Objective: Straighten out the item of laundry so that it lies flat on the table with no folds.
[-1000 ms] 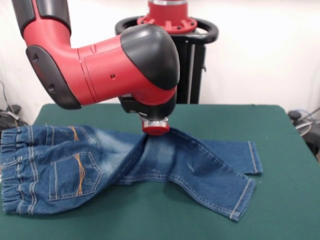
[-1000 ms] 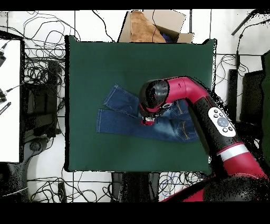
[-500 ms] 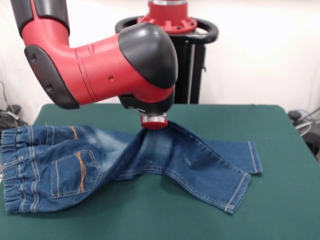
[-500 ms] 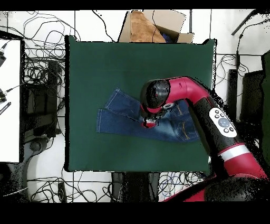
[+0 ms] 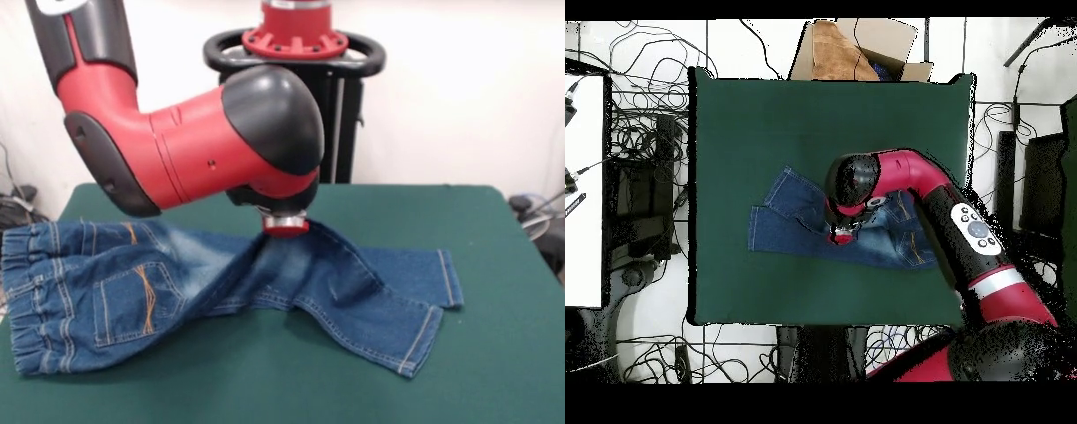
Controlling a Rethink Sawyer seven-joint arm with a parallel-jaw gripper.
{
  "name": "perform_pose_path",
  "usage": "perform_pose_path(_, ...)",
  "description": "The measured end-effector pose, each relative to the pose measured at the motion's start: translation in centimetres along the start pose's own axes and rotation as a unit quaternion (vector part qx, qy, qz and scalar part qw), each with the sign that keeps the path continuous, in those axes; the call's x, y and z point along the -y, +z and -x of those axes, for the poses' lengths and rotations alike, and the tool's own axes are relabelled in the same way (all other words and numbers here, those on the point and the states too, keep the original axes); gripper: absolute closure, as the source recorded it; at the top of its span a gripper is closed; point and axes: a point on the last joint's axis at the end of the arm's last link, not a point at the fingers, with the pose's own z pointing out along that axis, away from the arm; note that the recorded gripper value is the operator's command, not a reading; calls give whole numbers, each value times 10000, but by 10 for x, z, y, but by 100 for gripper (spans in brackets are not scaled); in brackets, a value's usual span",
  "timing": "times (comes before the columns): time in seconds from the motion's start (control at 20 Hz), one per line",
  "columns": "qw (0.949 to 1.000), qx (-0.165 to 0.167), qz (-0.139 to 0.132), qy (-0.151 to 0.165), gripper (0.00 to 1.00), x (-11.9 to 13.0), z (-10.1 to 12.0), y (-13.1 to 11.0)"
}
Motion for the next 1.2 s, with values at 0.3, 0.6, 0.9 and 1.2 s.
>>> perform_pose_path(0.3,9999,65,119,-86,100,6,9,20)
perform_pose_path(0.6,9999,47,121,-104,100,23,14,38)
perform_pose_path(0.9,9999,93,72,-54,100,41,20,41)
perform_pose_path(1.2,9999,121,0,8,100,58,26,42)
